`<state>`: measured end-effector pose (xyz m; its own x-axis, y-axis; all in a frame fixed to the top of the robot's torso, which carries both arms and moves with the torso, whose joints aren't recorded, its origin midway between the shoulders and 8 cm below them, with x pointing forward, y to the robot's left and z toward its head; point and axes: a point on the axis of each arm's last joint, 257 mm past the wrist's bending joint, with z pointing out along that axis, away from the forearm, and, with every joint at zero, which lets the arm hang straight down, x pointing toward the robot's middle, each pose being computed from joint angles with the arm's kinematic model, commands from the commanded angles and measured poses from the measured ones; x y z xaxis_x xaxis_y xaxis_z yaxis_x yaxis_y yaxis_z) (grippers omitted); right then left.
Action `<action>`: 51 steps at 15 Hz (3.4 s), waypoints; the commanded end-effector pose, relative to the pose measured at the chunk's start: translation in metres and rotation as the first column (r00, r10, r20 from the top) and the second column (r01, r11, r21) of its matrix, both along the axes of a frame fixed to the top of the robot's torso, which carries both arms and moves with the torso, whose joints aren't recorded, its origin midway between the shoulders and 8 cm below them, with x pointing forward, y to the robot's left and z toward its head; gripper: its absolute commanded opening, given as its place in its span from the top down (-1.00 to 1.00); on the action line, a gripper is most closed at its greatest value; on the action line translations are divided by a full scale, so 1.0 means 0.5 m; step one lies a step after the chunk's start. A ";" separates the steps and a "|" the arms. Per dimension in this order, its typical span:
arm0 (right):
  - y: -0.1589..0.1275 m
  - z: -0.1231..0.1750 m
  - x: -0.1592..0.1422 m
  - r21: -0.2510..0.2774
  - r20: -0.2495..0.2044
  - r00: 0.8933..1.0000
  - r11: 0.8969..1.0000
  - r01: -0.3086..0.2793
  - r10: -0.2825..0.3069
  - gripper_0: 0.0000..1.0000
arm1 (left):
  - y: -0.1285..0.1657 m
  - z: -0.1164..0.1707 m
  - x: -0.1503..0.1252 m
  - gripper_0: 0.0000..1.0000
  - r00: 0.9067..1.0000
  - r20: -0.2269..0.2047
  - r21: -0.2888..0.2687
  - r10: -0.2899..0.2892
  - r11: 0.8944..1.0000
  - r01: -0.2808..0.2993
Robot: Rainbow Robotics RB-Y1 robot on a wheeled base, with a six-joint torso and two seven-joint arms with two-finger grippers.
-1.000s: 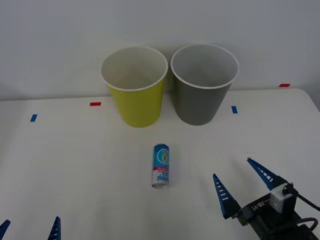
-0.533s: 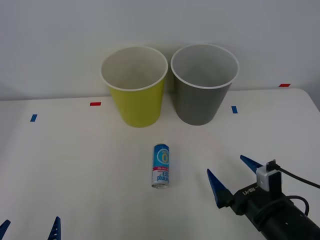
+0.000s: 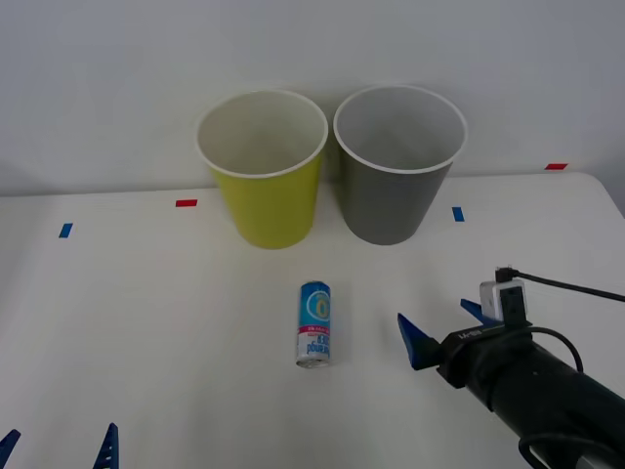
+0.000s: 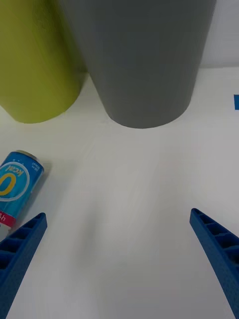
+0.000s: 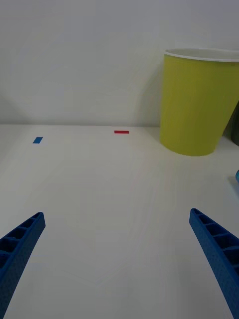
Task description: Put cans in the gray bin and PET bottles in the light green bin.
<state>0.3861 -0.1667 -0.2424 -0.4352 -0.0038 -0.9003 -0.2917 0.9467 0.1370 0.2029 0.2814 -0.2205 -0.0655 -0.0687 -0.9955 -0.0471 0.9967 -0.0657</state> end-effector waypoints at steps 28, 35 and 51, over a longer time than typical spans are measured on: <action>0.195 0.054 0.008 0.063 -0.565 0.825 0.998 0.016 0.022 -1.00 | 0.000 0.000 0.000 -1.00 1.000 0.000 0.000 0.000 1.000 0.000; 0.236 0.038 0.045 0.011 -0.605 0.796 1.000 0.017 -0.007 -1.00 | 0.000 0.000 0.000 -1.00 1.000 0.000 0.000 0.000 1.000 0.000; 0.310 -0.040 0.096 -0.052 -0.661 0.747 0.997 0.054 -0.075 -1.00 | 0.000 0.000 0.000 -1.00 1.000 0.000 0.000 0.000 1.000 0.000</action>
<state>0.4306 -0.0170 -0.2628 -0.9219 0.0176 -0.3871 -0.0835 0.9665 0.2428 0.2029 0.2814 -0.2206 -0.0655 -0.0687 -0.9955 -0.0471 0.9967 -0.0657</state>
